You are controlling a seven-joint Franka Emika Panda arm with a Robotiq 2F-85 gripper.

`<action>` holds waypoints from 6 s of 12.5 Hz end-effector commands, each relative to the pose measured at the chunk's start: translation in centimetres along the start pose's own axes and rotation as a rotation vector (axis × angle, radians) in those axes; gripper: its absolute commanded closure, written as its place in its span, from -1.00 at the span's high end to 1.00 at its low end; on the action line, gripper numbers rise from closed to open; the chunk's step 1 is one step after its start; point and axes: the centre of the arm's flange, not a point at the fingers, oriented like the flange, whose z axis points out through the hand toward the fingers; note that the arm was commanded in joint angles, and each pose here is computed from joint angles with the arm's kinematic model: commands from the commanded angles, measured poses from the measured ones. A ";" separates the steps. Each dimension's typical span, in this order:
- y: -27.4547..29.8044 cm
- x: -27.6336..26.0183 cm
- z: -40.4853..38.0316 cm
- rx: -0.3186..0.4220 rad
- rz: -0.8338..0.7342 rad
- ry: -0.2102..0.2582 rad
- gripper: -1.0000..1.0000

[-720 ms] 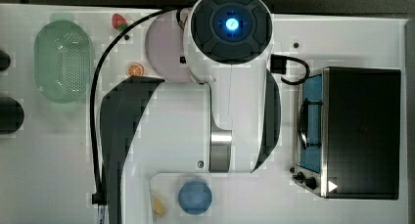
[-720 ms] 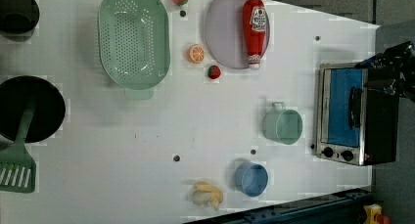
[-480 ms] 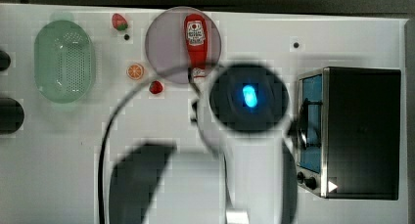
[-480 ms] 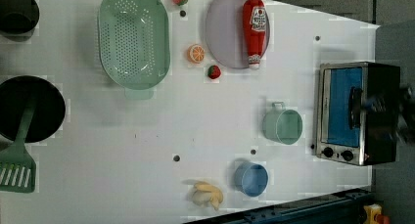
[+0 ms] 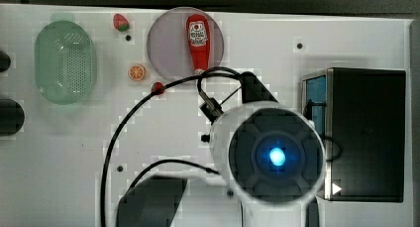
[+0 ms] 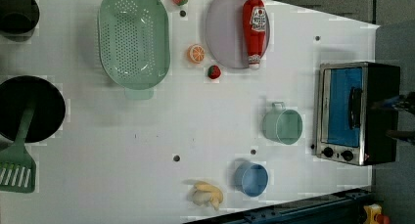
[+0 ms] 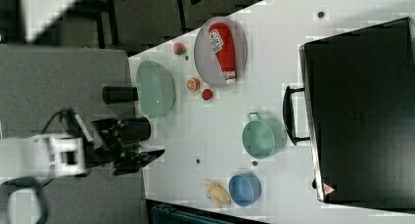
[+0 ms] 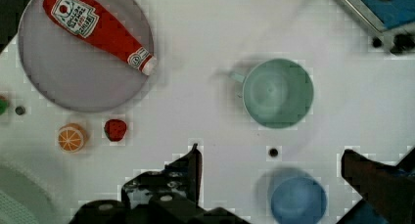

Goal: Drag mug right to left.

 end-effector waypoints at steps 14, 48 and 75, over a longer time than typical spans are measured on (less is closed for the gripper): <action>0.0 -0.7 34.0 -0.057 -0.765 -0.055 0.92; -18.6 -22.8 35.2 0.023 -0.794 0.011 -0.65; -27.0 -23.4 14.2 0.024 -0.498 -0.032 1.00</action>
